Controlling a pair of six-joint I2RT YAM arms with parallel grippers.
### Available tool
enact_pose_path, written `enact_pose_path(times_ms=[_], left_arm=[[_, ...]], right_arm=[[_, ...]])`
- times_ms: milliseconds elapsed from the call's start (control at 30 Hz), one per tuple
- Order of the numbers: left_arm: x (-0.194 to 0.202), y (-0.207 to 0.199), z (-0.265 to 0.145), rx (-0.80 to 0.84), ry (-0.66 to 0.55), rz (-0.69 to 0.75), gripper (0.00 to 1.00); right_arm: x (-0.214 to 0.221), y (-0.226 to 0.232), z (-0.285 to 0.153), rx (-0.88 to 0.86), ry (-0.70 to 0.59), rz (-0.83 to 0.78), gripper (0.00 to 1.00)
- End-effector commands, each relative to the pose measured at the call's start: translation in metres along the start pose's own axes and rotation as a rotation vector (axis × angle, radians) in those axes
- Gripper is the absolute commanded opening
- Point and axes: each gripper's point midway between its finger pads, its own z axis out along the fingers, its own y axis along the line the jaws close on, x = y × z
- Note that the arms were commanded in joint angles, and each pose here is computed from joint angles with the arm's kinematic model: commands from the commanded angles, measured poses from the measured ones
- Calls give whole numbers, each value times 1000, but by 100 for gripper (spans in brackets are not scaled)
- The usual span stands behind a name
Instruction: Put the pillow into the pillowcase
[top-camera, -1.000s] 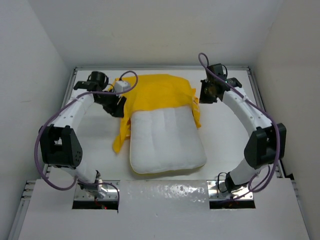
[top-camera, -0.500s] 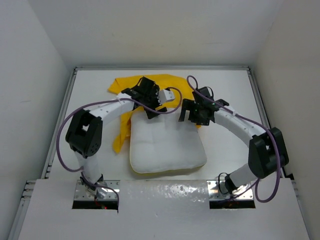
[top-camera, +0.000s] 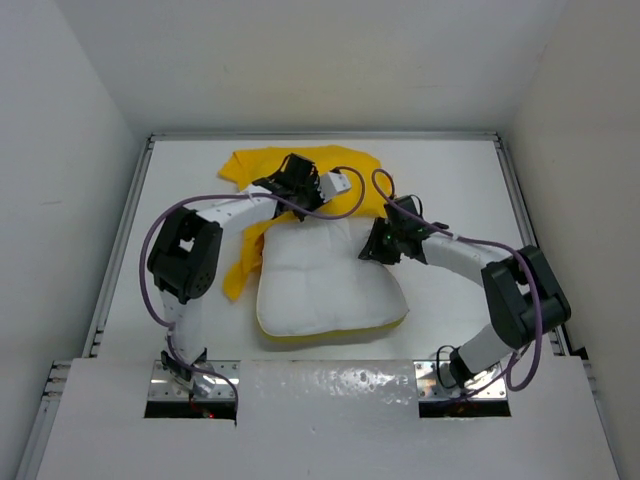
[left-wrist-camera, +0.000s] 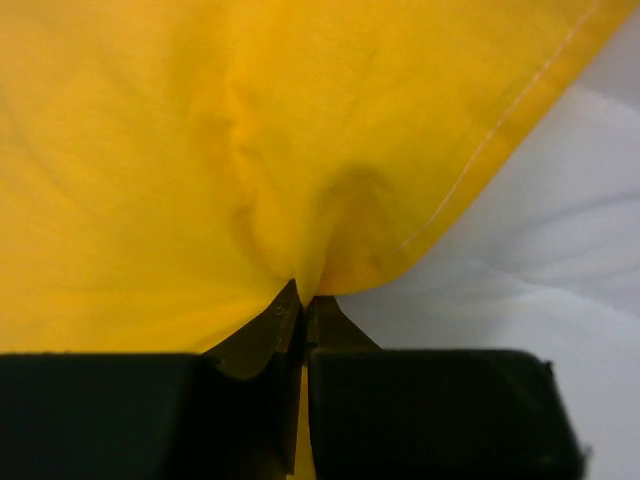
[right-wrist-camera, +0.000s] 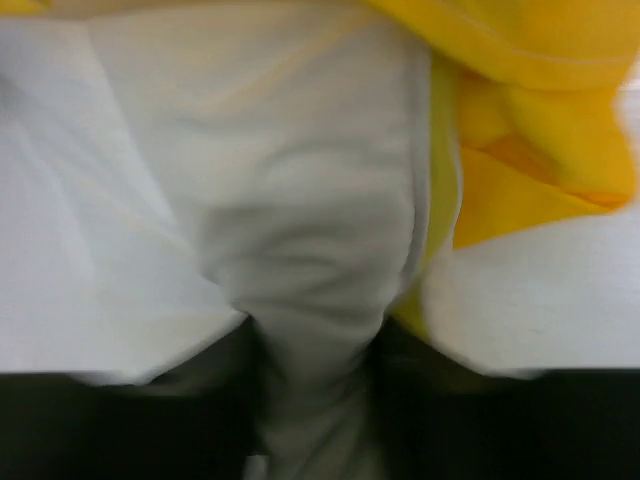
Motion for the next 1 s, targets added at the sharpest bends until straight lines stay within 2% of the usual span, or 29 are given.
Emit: enact_pose_path(times_ms=[0,33,67,100,167,200,267,400,433,600,633,733,767,800,867,900,967], left_arm=[[-26,20,-3,-53,-73,-22,0],[-30,15,-5,-12,-90,-28,0],[-46,18,-12,3,-123,-39,0],[-50,7,-21,81,-133,-59,0],[-80,7,-43,134,-190,-67,0],[-78,-4,-53,196,-165,-85,0],[-99,-14,-76,278,-219,-93,0],[-93,-51,-99,458,-196,-128,0],[-91,-59,-101,491,-196,-126,0],[-109,-106,-123,687,-253,-113,0],[-117,-111,-131,720,-296,-41,0],[-111,-140,-171,900,-304,-4,0],[-109,-143,-178,920,-308,14,0],[-106,-146,-183,939,-310,35,0],[-93,-147,-180,937,-277,41,0],[-74,-151,-170,945,-226,25,0],[-56,-131,-142,848,-201,-25,0]], right_arm=[[11,24,15,-139,61,26,22],[12,26,16,-157,65,39,5],[8,32,16,-184,49,42,0],[5,39,13,-217,46,41,0],[-12,56,6,-277,-10,49,0],[-21,63,0,-300,-46,53,0],[-58,89,-26,-390,-192,78,0],[-127,120,-83,-522,-521,147,0],[-150,132,-106,-585,-641,155,0],[-195,156,-152,-730,-848,224,0],[-198,153,-152,-715,-863,239,0],[-203,110,-136,-528,-924,359,0],[-200,82,-126,-435,-955,425,0],[-198,70,-122,-414,-961,475,0],[-187,50,-106,-339,-939,525,0],[-183,38,-98,-294,-927,592,0],[-165,16,-76,-175,-862,623,0]])
